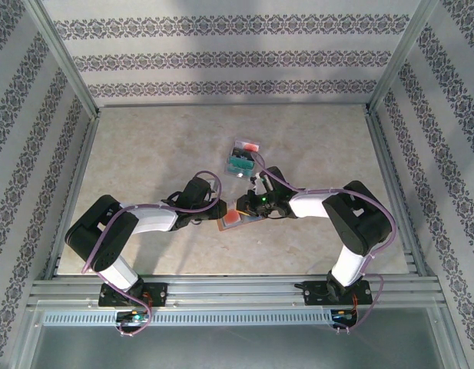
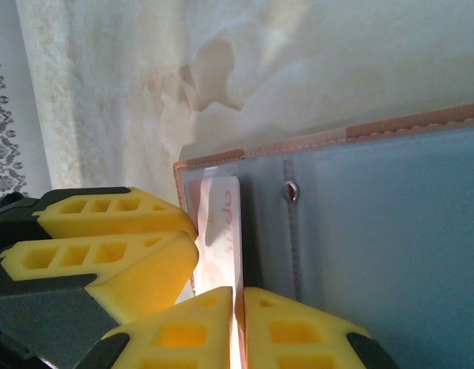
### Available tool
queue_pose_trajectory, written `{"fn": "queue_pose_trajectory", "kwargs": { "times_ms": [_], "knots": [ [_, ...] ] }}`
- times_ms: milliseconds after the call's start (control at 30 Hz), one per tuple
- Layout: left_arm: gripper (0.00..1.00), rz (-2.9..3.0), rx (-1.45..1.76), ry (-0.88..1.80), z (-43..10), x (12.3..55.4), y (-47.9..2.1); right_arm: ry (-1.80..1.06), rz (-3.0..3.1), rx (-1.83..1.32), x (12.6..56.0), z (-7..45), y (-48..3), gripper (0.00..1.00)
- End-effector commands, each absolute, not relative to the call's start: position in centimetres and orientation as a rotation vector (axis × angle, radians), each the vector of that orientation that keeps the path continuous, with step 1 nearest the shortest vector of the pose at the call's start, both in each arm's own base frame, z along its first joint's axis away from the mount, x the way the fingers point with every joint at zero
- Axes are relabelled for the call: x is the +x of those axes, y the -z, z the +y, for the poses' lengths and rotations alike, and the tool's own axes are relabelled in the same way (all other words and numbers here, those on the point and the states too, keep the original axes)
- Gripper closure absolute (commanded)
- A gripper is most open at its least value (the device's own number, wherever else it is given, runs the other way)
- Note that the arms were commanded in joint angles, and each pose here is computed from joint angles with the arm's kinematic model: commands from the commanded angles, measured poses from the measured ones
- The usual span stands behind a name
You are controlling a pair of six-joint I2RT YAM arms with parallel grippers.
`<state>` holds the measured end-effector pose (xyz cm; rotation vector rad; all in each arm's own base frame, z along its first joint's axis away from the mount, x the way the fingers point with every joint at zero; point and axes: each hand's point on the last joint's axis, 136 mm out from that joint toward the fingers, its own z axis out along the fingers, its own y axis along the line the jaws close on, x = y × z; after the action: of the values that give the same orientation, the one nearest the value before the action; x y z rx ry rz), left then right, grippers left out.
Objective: Take the credit cards out of the card holder
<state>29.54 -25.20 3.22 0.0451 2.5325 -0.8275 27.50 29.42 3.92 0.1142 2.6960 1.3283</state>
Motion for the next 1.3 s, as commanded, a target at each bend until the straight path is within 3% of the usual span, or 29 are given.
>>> {"fn": "queue_pose_trajectory", "kwargs": {
  "times_ms": [0, 200, 433, 1267],
  "knots": [
    [0.81, 2.608, 0.048, 0.749, -24.1, 28.8, -1.5, -1.421, 2.631, 0.103, 28.0, 29.8, -4.9, 0.88],
    [0.71, 2.600, 0.051, 0.708, -23.5, 29.3, -1.8, -1.416, 2.624, 0.129, 28.1, 28.8, -4.7, 0.91],
    [0.71, 2.610, 0.039, 0.677, -22.9, 29.4, -1.7, -1.416, 2.612, 0.149, 28.2, 28.3, -4.7, 0.91],
    [0.86, 2.652, 0.025, 0.640, -22.1, 29.4, -0.2, -1.422, 2.589, 0.203, 28.6, 27.5, -4.2, 0.90]
  ]
}}
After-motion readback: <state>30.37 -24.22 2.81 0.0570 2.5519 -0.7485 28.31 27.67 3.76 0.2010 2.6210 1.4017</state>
